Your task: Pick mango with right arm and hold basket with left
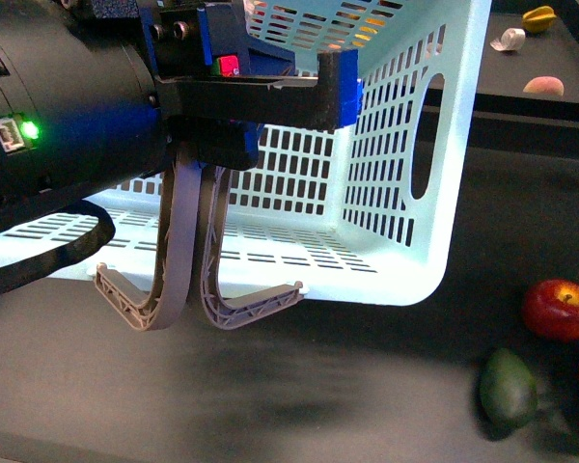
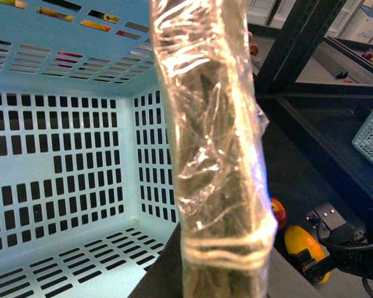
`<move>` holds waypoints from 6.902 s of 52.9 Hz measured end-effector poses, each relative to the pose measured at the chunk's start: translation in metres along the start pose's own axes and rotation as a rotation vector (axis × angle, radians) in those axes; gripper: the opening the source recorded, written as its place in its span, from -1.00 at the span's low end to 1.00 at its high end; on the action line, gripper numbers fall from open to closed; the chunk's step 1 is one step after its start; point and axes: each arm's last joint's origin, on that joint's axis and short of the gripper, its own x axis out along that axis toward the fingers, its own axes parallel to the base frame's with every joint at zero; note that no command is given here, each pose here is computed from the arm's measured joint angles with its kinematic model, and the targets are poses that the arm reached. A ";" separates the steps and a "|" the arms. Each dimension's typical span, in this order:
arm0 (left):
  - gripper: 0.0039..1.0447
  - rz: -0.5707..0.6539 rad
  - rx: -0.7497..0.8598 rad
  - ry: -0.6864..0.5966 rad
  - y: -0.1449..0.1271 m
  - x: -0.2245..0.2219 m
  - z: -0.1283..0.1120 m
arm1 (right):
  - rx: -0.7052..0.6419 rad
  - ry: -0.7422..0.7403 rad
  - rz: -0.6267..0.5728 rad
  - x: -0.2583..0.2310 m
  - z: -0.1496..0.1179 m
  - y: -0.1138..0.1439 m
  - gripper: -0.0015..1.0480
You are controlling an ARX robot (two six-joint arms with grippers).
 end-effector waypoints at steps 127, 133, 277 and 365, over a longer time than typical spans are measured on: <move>-0.86 0.000 0.000 0.000 0.000 0.000 0.000 | 0.005 -0.564 0.656 -0.235 0.178 0.222 0.43; -0.86 0.000 0.000 0.000 0.000 0.000 0.000 | 0.021 -0.615 0.630 -0.237 0.181 0.222 0.70; -0.86 0.001 0.001 0.009 0.000 0.001 -0.002 | 0.095 -0.979 0.173 -0.336 0.003 0.049 -0.96; -0.86 0.730 -0.841 -0.179 0.133 0.081 0.017 | 0.097 -1.008 0.172 -0.339 0.002 0.048 0.85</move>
